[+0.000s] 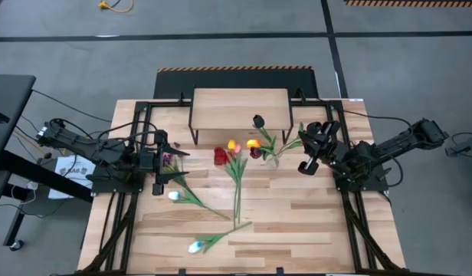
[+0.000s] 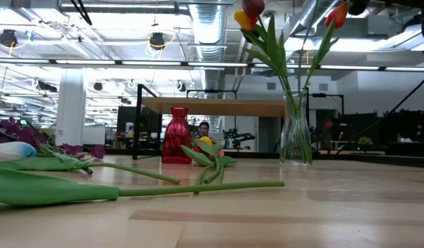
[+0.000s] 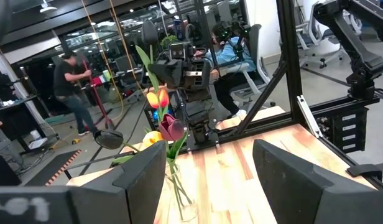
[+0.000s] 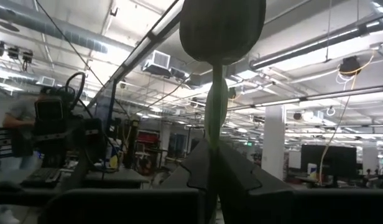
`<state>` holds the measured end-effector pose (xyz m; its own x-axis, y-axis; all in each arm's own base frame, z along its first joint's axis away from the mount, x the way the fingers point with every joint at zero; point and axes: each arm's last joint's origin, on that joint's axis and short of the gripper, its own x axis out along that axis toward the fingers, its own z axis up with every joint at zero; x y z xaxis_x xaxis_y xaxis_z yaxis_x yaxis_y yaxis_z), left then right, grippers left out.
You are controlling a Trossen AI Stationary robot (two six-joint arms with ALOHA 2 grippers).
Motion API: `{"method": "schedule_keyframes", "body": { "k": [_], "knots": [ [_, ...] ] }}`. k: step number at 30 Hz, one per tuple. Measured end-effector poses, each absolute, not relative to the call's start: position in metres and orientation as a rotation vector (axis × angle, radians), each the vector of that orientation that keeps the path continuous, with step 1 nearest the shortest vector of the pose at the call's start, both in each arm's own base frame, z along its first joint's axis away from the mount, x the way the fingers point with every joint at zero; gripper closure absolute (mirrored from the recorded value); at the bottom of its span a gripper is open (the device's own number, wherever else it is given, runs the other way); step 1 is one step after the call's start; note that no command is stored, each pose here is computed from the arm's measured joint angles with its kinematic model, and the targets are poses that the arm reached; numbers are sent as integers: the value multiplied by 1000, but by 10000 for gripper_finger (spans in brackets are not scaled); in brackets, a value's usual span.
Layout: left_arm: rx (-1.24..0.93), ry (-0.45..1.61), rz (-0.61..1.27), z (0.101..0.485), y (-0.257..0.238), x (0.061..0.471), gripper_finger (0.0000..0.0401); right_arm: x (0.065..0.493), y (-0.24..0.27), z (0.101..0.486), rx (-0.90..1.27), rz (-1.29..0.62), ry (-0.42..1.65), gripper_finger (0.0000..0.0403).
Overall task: Pick and place flowers into a vace then onto a shelf
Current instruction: Put the black flower into the transparent vase
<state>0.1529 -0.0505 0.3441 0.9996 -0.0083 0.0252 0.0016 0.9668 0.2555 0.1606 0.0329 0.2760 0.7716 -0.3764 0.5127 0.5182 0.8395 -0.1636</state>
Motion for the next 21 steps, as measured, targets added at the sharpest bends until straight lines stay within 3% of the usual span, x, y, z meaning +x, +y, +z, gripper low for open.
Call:
{"method": "schedule_keyframes", "body": {
  "k": [13, 21],
  "knots": [
    [258, -24, 15, 344, -50, 153, 170, 170, 29, 268, -315, -533, -426, 391],
    [258, -23, 25, 344, -50, 153, 170, 170, 29, 268, -312, -536, -430, 342]
  ]
}}
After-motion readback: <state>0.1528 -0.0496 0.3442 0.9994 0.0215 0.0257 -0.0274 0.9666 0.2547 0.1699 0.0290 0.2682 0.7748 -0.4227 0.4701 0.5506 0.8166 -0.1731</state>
